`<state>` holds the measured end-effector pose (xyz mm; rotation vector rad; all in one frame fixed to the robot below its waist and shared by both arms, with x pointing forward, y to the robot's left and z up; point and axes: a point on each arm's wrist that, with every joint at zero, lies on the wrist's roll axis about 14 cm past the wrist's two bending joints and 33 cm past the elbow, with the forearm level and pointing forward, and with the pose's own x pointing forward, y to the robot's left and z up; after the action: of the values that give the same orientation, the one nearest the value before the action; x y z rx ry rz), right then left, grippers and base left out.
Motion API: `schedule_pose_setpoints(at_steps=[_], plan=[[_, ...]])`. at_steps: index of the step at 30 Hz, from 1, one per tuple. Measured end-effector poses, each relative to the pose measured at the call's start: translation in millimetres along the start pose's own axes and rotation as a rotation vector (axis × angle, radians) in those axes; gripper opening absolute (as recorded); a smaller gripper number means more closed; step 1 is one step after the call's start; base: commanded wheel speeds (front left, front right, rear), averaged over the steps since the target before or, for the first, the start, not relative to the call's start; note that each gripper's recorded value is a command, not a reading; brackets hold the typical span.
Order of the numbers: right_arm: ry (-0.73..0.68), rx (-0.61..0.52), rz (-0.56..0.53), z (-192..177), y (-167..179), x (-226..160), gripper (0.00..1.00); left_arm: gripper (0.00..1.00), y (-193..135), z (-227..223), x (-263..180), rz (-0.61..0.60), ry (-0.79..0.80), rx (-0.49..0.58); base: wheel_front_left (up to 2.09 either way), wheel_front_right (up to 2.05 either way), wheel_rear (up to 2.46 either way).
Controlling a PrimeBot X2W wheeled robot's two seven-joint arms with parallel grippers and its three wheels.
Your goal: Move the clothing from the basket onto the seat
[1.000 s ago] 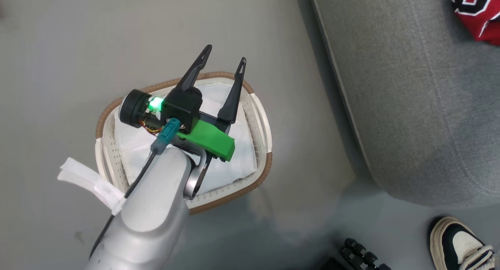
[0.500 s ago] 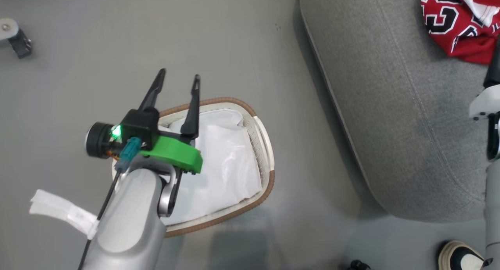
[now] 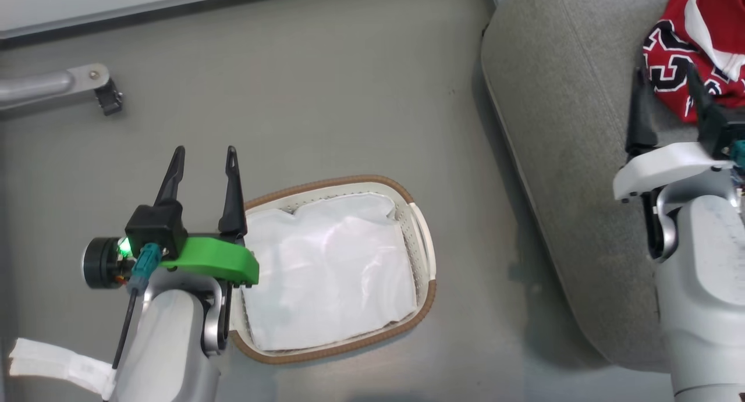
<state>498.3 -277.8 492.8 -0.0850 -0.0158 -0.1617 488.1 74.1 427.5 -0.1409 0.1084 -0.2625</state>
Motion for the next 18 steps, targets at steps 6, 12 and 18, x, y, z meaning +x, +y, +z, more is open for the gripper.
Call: schedule_pose_setpoints(at_steps=[6,12,18], plan=[[-0.030,0.033,0.116,13,46,-1,1.00,1.00,27,7,-20,0.092,-0.007,0.015,0.00,0.00,0.00],[-0.037,0.061,0.179,17,71,-11,1.00,1.00,42,14,-35,0.140,-0.016,0.042,0.00,0.00,0.00],[-0.021,0.084,0.221,13,87,-26,1.00,1.00,52,16,-51,0.178,-0.016,0.045,0.00,0.00,0.00]])
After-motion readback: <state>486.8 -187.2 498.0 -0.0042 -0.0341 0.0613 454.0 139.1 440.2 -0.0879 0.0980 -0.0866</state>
